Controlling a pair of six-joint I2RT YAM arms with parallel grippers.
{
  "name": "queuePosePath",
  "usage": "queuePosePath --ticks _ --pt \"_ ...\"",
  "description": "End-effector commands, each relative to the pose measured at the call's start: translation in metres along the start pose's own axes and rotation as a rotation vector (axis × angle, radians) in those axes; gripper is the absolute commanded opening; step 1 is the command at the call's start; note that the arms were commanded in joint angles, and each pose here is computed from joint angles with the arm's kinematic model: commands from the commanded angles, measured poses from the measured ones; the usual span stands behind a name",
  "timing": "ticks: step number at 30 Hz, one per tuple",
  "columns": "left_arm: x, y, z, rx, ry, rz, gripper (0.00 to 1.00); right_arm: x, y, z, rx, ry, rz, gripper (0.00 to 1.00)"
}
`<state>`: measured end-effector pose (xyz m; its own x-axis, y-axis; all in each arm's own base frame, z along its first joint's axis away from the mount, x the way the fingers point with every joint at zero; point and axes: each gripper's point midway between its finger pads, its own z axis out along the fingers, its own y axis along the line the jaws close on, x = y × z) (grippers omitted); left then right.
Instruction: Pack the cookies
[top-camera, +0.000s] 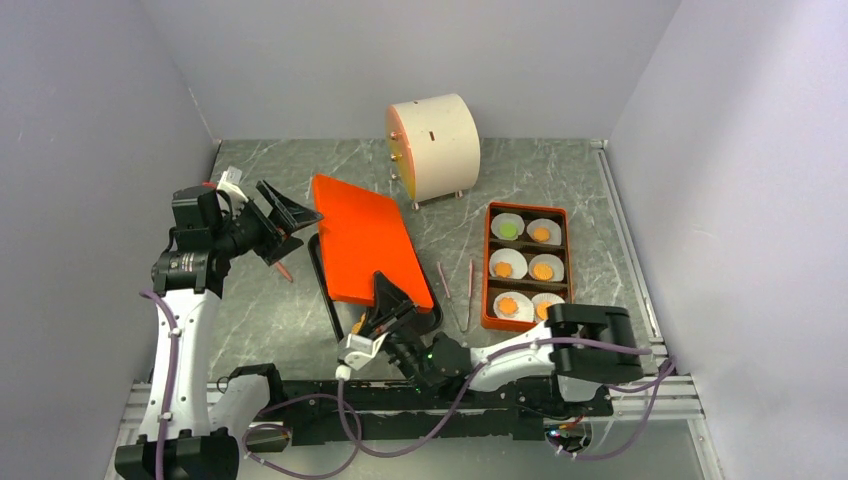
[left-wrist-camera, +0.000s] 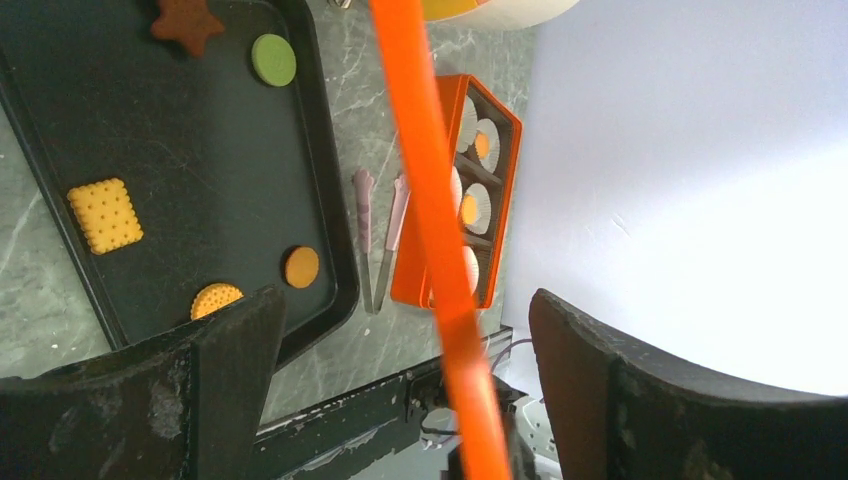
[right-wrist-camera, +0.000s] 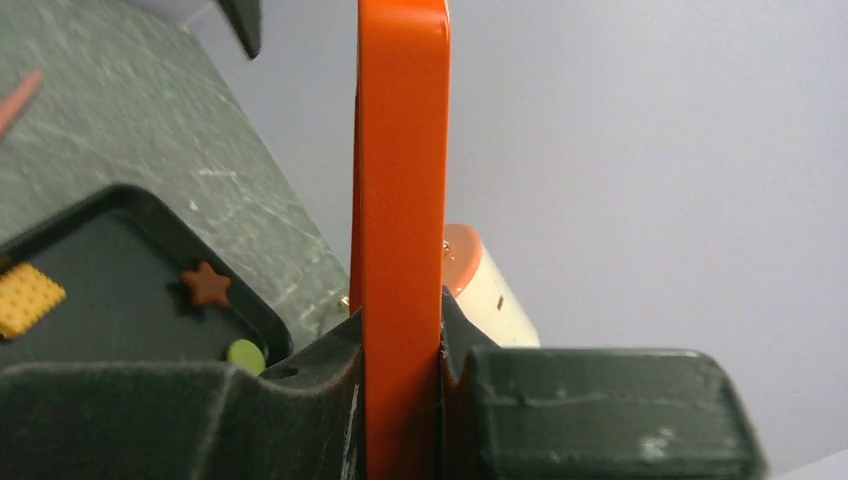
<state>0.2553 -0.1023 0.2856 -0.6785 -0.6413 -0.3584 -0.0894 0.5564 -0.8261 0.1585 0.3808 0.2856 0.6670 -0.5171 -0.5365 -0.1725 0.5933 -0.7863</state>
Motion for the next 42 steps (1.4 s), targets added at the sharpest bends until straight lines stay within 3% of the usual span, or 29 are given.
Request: queuePosePath --ticks 1,13,19,30,36,42 --pt "-0.009 -0.02 -0.005 0.059 -0.028 0.053 0.95 -0.022 -0.047 -0.003 0.21 -0.055 -0.008 0.0" --pt "0.009 0.0 0.014 0.051 0.049 0.054 0.83 -0.037 -0.043 -0.001 0.241 -0.091 -0.072 0.0" --pt "0.011 -0.007 0.022 0.084 0.069 0.096 0.71 -0.038 -0.036 -0.001 0.247 -0.088 -0.131 0.0" --pt "0.021 -0.011 0.033 0.158 0.132 0.062 0.38 -0.039 -0.034 -0.001 0.245 -0.082 -0.152 0.0" --pt "0.018 -0.02 0.034 0.196 0.129 0.043 0.08 -0.034 -0.031 -0.002 0.238 -0.059 -0.14 0.0" --pt "0.004 -0.031 0.036 0.231 0.061 0.007 0.05 -0.022 -0.025 -0.004 0.205 -0.008 -0.138 0.27"
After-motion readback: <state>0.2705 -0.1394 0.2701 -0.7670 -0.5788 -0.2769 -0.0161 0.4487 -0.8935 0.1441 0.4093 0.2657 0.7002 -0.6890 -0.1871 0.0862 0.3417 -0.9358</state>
